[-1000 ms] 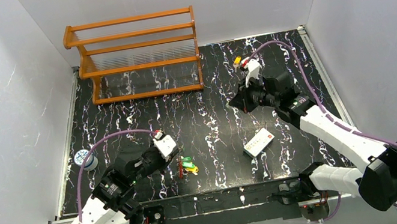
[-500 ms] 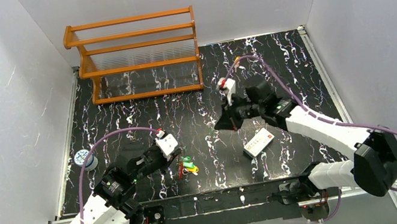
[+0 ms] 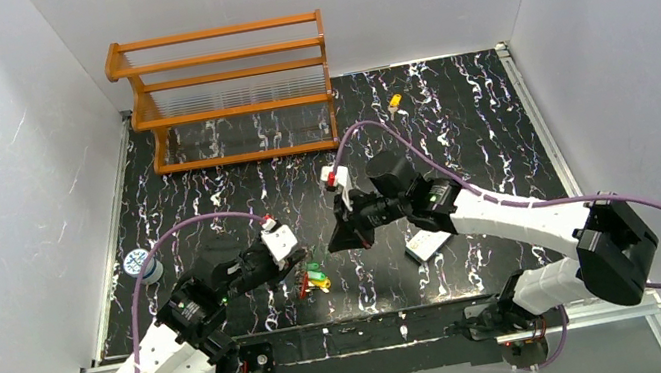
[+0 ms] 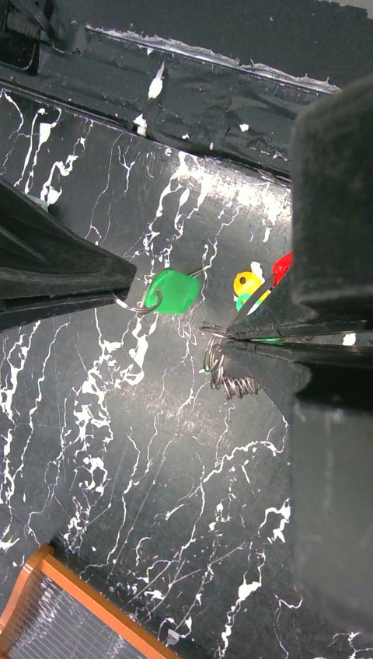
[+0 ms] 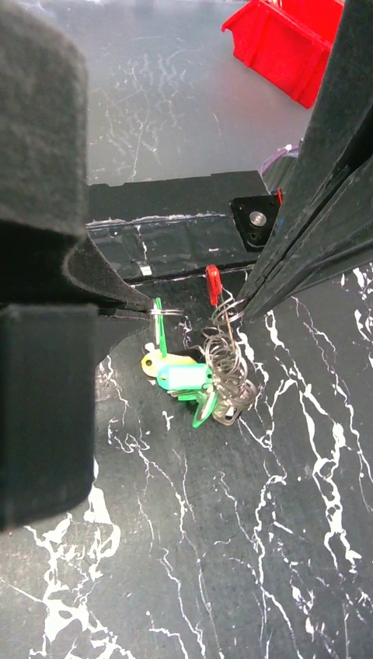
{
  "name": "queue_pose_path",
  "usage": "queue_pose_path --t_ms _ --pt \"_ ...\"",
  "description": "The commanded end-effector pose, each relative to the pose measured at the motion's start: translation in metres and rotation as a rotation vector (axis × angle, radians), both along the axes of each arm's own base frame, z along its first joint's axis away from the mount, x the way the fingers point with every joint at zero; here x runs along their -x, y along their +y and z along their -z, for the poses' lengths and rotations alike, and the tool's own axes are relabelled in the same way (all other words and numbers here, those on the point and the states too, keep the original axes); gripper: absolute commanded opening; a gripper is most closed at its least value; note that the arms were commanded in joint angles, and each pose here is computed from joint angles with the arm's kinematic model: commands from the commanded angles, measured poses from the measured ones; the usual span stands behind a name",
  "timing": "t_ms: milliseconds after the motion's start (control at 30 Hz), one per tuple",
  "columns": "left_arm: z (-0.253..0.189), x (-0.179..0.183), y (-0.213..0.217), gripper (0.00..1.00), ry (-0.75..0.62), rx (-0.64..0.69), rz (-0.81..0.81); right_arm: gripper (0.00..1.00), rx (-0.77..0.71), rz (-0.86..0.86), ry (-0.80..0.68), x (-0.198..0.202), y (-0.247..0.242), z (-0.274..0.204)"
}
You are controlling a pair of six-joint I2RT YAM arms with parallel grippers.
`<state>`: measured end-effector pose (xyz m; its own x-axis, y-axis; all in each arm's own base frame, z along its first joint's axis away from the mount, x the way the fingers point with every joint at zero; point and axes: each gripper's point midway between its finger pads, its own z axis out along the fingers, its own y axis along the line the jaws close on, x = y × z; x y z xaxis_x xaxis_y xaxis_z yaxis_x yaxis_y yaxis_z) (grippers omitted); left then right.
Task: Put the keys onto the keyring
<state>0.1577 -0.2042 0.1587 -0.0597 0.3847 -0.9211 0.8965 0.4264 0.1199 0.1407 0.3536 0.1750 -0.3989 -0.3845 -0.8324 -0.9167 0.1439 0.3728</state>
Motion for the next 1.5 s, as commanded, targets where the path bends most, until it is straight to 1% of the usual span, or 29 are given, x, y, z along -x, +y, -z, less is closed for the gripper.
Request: queue_pose_path --t_ms 0,467,933,1167,1200,1467 --pt "-0.025 0.003 -0.01 0.0 -0.034 0.063 0.047 0.01 -0.092 -0.044 -0.083 0.0 0.017 -0.031" --pt "-0.025 0.006 -0.015 0.0 -0.022 0.072 0.076 0.01 -0.07 -0.057 -0.156 0.014 0.034 -0.03" --pt "-0.025 0.008 -0.017 0.0 -0.016 0.075 0.09 0.01 -0.019 0.054 -0.175 -0.004 0.036 -0.024" --pt "-0.026 0.008 -0.017 0.0 -0.018 0.076 0.088 0.01 0.002 0.057 -0.182 -0.005 0.035 -0.019" --pt "-0.025 0.008 -0.016 0.0 -0.018 0.075 0.087 0.01 0.025 0.061 -0.173 -0.004 0.031 -0.014" --pt "-0.027 0.008 -0.016 0.0 -0.024 0.082 0.084 0.01 0.061 0.104 -0.193 -0.012 0.025 -0.006"
